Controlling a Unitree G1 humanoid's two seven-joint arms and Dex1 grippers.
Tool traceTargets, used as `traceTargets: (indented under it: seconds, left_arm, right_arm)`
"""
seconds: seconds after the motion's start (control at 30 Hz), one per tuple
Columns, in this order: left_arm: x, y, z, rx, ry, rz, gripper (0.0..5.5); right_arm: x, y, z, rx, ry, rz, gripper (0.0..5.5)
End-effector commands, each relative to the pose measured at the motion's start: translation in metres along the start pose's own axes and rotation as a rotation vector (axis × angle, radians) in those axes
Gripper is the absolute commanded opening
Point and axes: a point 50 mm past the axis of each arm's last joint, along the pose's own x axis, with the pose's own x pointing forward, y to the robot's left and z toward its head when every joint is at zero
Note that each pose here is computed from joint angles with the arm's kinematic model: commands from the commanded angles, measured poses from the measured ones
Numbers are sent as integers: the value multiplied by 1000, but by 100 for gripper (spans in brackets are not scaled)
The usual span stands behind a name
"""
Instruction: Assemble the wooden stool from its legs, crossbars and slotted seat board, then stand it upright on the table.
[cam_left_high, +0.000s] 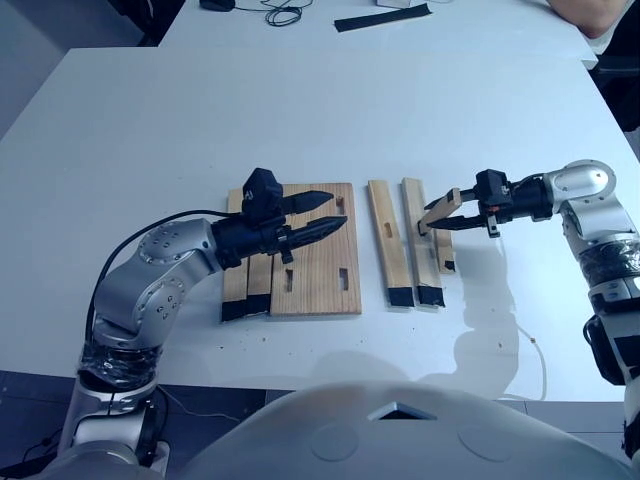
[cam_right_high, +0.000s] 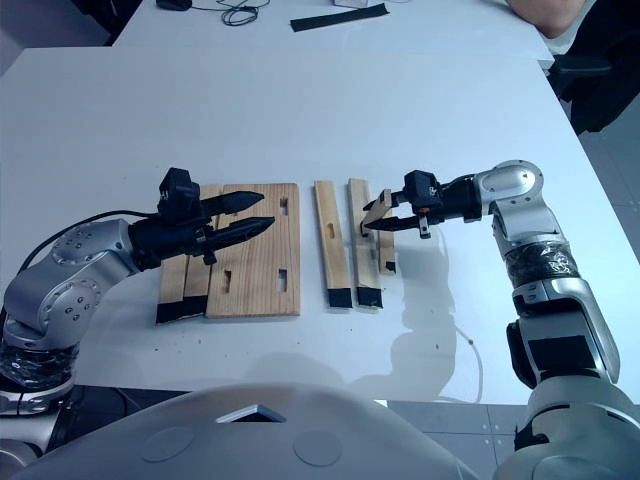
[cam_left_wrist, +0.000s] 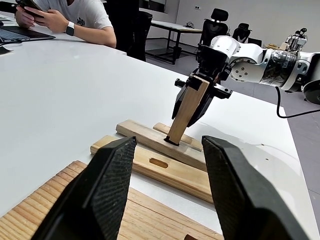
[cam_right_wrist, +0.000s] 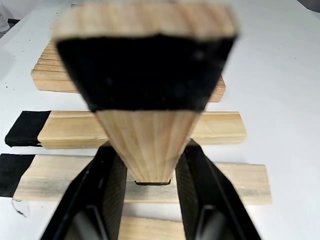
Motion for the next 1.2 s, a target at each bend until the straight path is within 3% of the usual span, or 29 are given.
traceTargets:
  seconds: [0.03, 0.27, 0.5, 0.8, 0.97, 1.2]
  left_arm:
    - [1, 3, 2, 17, 16, 2, 243]
    - [2, 4, 2, 15, 20, -2, 243]
    - [1, 6, 1, 23, 17, 13, 243]
    - [0, 7, 1, 36, 2, 42, 243]
    - [-1, 7, -2, 32, -3, 58, 243]
    - [-1, 5, -2, 32, -7, 53, 243]
  right_arm:
    - [27, 34, -49, 233, 126, 91, 130]
    - [48, 41, -66, 244, 147, -15, 241]
    - [34, 36, -67, 231, 143, -95, 337]
    - [7, 19, -11, 193, -60, -91, 339]
    - [1, 14, 13, 156, -113, -104, 264]
    - [-5, 15, 35, 132, -146, -105, 260]
